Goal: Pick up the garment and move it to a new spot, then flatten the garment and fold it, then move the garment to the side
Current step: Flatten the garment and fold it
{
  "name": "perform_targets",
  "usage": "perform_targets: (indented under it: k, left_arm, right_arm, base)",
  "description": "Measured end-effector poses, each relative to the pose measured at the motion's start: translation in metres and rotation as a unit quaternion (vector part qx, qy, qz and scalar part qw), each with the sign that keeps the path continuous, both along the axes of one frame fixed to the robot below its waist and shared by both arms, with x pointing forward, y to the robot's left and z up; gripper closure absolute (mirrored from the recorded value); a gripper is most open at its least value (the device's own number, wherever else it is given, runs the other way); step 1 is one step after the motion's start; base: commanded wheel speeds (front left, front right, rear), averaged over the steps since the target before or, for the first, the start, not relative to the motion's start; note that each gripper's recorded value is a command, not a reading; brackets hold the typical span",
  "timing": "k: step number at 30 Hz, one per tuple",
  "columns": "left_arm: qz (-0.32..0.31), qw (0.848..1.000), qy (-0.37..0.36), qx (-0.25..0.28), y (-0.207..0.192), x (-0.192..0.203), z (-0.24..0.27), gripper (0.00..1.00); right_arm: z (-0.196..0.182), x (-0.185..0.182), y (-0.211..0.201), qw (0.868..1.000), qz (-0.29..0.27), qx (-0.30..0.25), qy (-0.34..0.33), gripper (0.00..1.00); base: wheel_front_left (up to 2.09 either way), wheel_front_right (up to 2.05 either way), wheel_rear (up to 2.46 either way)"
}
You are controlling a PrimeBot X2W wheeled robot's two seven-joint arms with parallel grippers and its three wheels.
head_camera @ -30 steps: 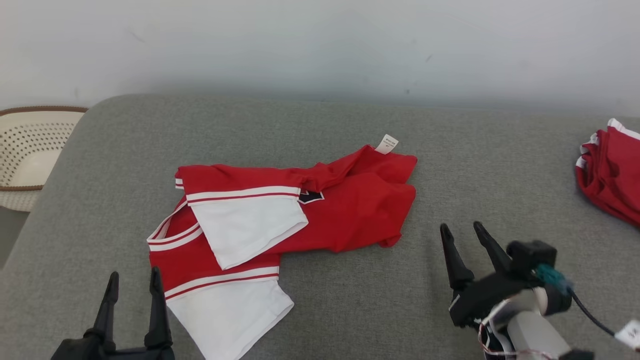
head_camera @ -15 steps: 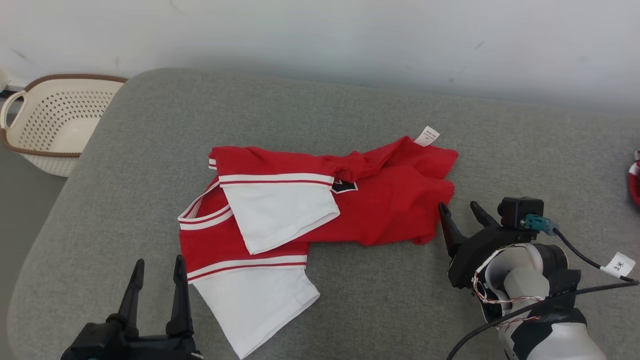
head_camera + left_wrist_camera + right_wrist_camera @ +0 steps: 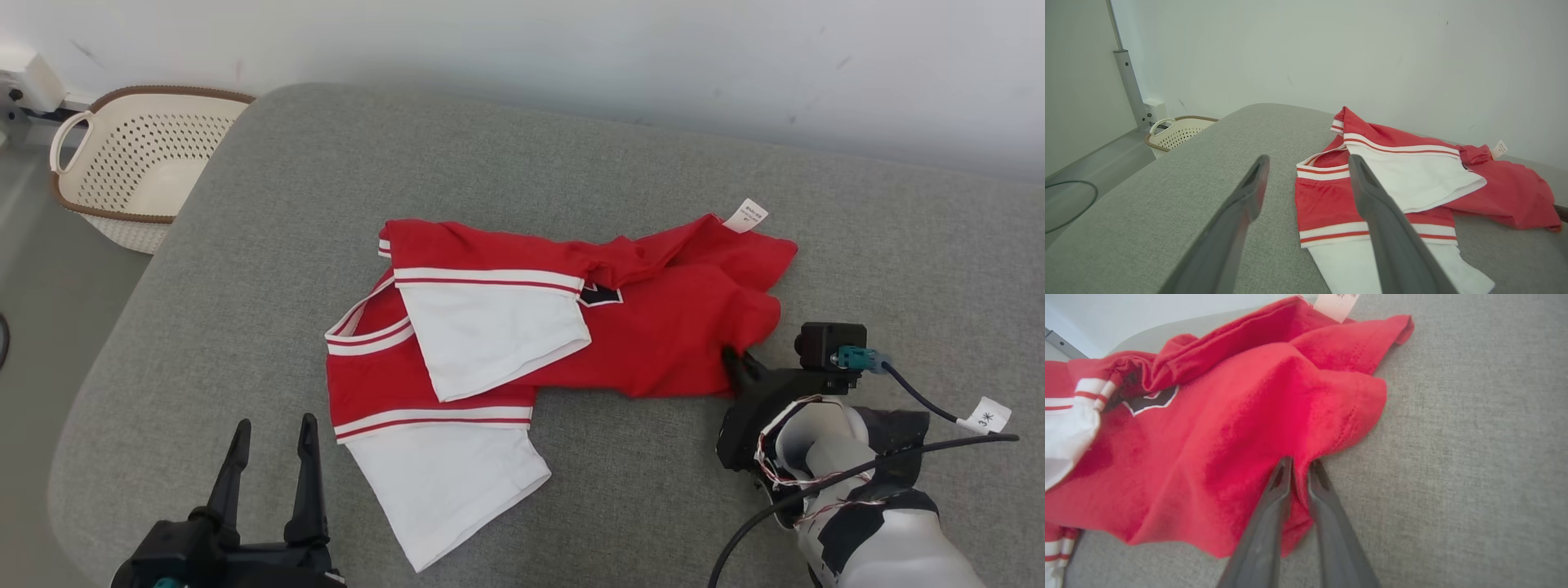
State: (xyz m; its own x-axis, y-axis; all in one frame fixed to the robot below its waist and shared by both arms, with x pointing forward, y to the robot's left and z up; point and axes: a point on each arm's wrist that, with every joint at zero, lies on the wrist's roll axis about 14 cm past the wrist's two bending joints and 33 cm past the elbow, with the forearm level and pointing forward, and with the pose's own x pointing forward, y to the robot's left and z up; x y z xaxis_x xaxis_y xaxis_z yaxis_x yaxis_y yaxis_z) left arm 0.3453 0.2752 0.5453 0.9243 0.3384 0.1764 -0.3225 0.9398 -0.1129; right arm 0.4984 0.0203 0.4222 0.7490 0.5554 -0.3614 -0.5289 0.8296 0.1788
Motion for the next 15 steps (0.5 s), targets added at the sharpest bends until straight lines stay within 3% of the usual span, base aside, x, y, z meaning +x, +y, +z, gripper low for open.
perform_targets:
  k: [15]
  left_arm:
    - [-0.013,1.0,-0.011,-0.007,-0.009,-0.002,0.004,0.0]
  right_arm:
    - [0.049,-0.012,-0.006,0.995,0.03,0.025,-0.097,1.0]
  base:
    - [0.0,0.0,0.0]
